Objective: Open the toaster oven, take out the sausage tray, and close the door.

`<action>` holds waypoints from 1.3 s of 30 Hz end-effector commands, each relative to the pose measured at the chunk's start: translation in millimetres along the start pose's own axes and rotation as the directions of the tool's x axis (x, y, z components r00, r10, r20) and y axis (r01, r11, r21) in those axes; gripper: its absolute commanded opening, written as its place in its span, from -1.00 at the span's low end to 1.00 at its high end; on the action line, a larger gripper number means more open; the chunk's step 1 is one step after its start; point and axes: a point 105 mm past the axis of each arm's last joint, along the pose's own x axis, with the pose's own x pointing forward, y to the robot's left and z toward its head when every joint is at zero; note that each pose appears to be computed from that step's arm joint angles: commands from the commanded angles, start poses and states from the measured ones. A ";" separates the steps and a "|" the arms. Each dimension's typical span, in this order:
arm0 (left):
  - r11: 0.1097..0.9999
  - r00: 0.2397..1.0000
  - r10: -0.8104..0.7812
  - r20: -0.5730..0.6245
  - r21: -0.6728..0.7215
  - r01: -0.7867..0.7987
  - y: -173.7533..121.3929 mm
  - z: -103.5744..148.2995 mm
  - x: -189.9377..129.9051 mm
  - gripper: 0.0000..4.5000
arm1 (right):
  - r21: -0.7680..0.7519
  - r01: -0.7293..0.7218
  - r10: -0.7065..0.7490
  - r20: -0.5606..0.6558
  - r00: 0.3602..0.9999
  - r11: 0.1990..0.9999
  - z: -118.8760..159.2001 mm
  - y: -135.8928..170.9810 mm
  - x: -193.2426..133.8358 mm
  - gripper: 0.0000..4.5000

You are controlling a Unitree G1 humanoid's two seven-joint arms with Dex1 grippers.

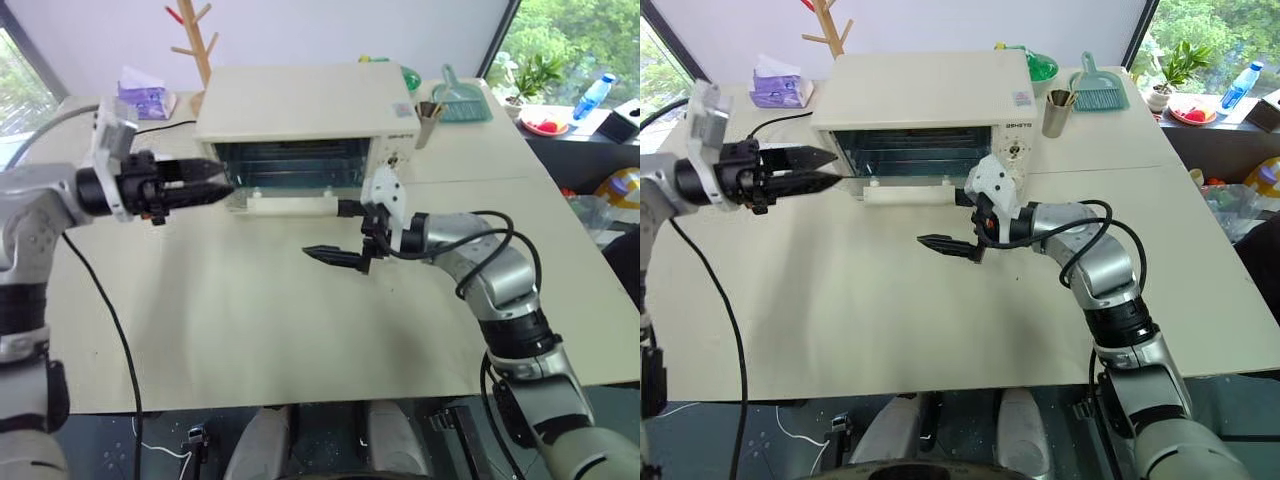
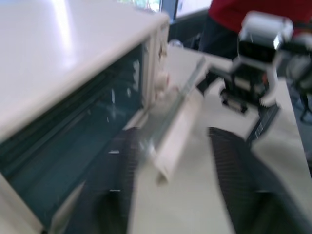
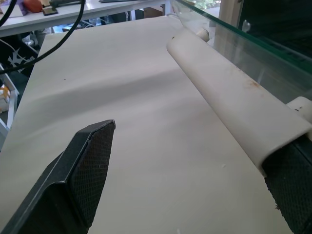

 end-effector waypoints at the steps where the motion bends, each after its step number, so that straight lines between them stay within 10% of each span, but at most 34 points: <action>1: 1.000 1.000 -0.007 0.012 0.012 0.007 6.4 5.4 5.5 -0.82 | -0.035 -0.045 0.047 0.065 0.997 0.998 17.1 16.2 4.5 1.00; 39: 0.992 0.978 0.040 -0.206 0.128 -0.014 45.3 -44.1 25.8 -0.97 | -0.089 0.053 -0.055 -0.020 0.998 0.995 8.2 12.6 -10.0 1.00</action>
